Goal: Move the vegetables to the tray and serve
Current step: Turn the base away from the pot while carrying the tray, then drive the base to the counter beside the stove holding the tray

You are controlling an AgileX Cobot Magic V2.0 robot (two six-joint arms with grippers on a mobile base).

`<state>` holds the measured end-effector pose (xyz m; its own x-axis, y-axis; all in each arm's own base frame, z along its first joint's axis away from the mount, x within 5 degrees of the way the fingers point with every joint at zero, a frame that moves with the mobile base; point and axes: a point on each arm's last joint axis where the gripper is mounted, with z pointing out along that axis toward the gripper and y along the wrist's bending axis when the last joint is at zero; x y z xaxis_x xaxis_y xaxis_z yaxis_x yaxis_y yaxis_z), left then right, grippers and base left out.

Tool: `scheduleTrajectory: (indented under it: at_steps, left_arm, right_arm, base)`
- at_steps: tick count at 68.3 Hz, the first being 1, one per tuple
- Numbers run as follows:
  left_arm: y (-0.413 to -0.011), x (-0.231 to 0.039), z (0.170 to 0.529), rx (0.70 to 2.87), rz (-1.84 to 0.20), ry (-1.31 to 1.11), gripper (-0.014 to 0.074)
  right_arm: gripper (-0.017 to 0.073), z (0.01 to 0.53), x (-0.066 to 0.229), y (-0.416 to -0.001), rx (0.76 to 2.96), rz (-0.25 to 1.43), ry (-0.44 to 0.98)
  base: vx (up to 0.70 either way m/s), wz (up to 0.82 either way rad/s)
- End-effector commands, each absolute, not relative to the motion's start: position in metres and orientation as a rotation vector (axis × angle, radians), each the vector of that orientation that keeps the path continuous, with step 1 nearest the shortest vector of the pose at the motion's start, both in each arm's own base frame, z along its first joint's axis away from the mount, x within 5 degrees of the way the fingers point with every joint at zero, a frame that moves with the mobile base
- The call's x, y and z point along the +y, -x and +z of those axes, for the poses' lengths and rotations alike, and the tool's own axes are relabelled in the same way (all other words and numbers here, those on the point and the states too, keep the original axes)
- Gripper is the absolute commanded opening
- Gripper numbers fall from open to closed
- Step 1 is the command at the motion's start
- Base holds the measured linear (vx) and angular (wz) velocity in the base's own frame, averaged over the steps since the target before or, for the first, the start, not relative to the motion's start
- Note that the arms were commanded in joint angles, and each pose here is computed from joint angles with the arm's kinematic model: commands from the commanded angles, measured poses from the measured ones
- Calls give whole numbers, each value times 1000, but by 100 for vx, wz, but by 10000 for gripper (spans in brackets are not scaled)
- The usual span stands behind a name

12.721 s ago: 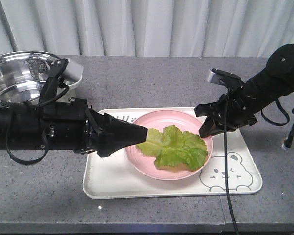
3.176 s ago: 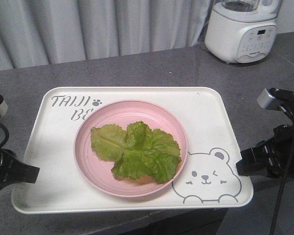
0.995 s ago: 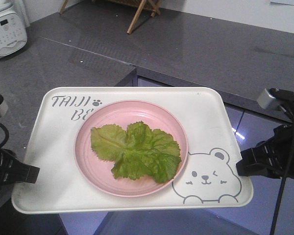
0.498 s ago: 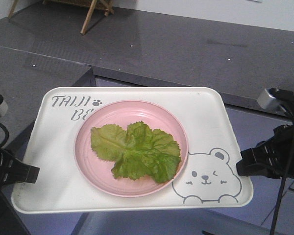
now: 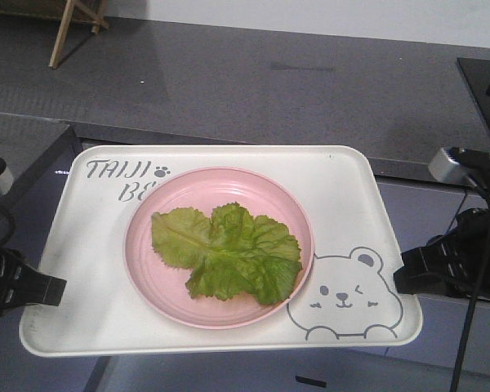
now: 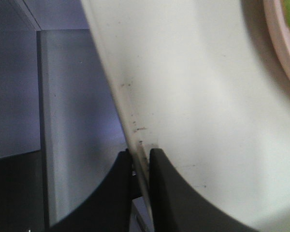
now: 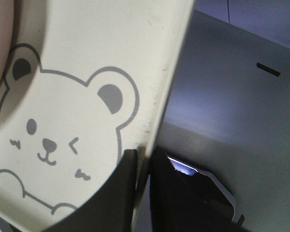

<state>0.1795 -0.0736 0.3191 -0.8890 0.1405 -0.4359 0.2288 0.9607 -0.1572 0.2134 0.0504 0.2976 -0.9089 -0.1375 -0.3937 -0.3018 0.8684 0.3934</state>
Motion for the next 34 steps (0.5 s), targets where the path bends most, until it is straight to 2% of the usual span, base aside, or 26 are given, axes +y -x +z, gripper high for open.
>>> scheduleTrajectory:
  at_steps: [1,34]
  left_arm:
    - [-182,-79,336,2550,-355,-273,-6]
    - [-182,-79,336,2550,-355,-273,-6]
  right_arm:
    - [-1,314,59,-208,2605,737,394]
    - [-1,314,59,-208,2608,739,397]
  base:
    - [6,-25]
    - [7,-25]
